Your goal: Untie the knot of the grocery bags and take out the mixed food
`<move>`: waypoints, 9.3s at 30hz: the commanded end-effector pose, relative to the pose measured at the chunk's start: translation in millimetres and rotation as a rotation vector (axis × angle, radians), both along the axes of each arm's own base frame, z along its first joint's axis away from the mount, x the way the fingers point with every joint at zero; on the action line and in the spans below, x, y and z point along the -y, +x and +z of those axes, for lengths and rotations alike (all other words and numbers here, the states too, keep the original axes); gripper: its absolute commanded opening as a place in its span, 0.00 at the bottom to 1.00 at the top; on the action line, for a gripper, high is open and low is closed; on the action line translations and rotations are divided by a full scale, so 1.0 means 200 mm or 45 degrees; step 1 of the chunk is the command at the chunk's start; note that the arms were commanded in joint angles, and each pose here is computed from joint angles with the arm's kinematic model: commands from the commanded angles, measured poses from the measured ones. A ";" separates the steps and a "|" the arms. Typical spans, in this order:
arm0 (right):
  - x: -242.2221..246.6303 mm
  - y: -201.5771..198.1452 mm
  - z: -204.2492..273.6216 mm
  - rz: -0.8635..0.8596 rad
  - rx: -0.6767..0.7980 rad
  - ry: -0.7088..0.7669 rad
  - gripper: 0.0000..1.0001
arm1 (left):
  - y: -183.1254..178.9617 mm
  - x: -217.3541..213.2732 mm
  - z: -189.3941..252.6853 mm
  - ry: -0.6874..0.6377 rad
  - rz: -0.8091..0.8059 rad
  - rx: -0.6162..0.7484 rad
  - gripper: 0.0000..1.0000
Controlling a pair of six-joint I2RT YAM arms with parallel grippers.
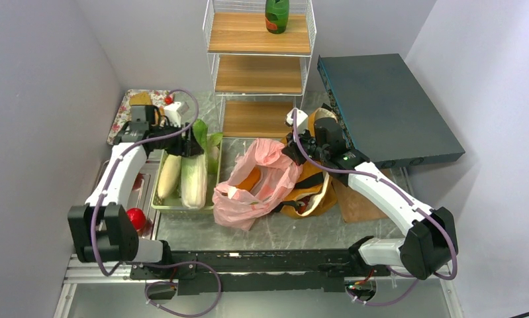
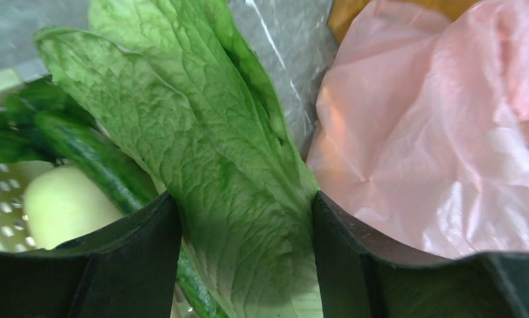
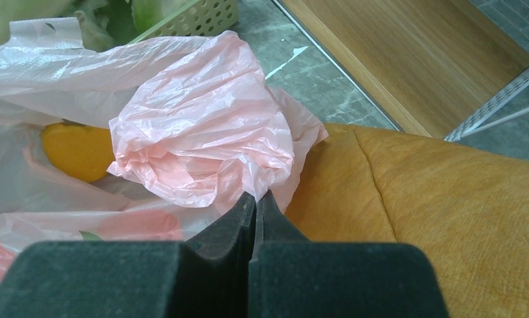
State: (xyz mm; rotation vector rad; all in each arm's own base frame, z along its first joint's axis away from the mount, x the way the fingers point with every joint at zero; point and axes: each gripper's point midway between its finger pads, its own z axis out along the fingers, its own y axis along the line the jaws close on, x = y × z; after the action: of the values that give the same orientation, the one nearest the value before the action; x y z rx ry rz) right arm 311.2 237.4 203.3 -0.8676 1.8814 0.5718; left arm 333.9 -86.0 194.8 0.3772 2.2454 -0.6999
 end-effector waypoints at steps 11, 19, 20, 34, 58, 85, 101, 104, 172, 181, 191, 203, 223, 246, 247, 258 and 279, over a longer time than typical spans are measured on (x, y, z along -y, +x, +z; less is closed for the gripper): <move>-0.15 0.00 0.52 0.206 0.260 0.194 0.00 | 0.03 0.00 0.17 0.185 -0.151 0.227 0.99; -0.16 -0.11 0.79 0.331 0.471 0.235 0.00 | -0.21 0.22 0.66 0.158 -0.599 0.733 0.99; -0.16 -0.13 0.81 0.348 0.497 0.232 0.00 | -0.28 0.28 0.71 0.125 -0.679 0.803 0.99; -0.24 -0.32 0.61 0.558 0.491 0.142 0.00 | -1.06 0.80 0.00 0.435 -1.792 0.861 0.43; -0.26 -0.59 -0.09 0.841 0.272 -0.072 0.00 | -1.16 0.93 -0.53 0.659 -1.786 0.633 0.80; -0.20 -0.26 -0.05 0.276 -0.137 -0.025 0.00 | -0.47 0.81 -0.60 0.846 -1.063 0.290 0.00; -0.23 -0.23 -0.12 0.286 -0.195 -0.035 0.00 | -0.46 0.88 -0.86 1.037 -1.016 0.192 0.75; -0.23 -0.23 -0.13 0.291 -0.194 -0.045 0.00 | -0.42 0.81 -0.91 1.091 -0.932 0.121 0.71; -0.29 -0.16 -0.23 0.286 -0.164 -0.083 0.00 | -0.32 0.61 -1.04 1.109 -1.004 0.036 0.29; -0.27 -0.17 -0.27 0.278 -0.171 -0.109 0.00 | -0.43 0.88 -0.52 0.620 -1.106 0.466 0.00; -0.30 -0.13 -0.28 0.261 -0.191 -0.101 0.00 | -0.75 0.99 0.05 0.174 -1.325 0.945 0.00; -0.25 -0.11 -0.34 0.239 -0.171 -0.151 0.00 | -0.48 0.96 0.82 -0.079 -0.709 1.071 0.00; -0.33 -0.02 0.30 0.214 0.085 0.060 0.67 | -0.02 0.53 1.07 -0.131 0.027 1.002 0.00; -0.72 0.03 0.84 0.514 0.125 0.350 0.94 | -0.08 0.59 1.20 -0.306 -0.152 1.056 0.00; -0.74 0.03 0.81 0.515 0.131 0.328 0.92 | -0.08 0.59 1.21 -0.309 -0.154 1.059 0.00; -0.66 0.15 0.77 0.438 0.460 0.153 0.00 | -0.22 0.44 1.15 -0.212 -0.190 0.900 0.88; -0.68 0.12 0.66 0.486 1.794 -0.525 0.00 | -0.52 0.31 0.79 -0.145 -0.439 0.121 0.99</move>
State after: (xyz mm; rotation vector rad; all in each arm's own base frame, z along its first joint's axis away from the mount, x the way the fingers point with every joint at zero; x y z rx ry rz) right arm 332.8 366.1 257.0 -1.5512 0.7396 -0.1398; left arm 251.2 -131.6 353.2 0.6076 2.0815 -0.9711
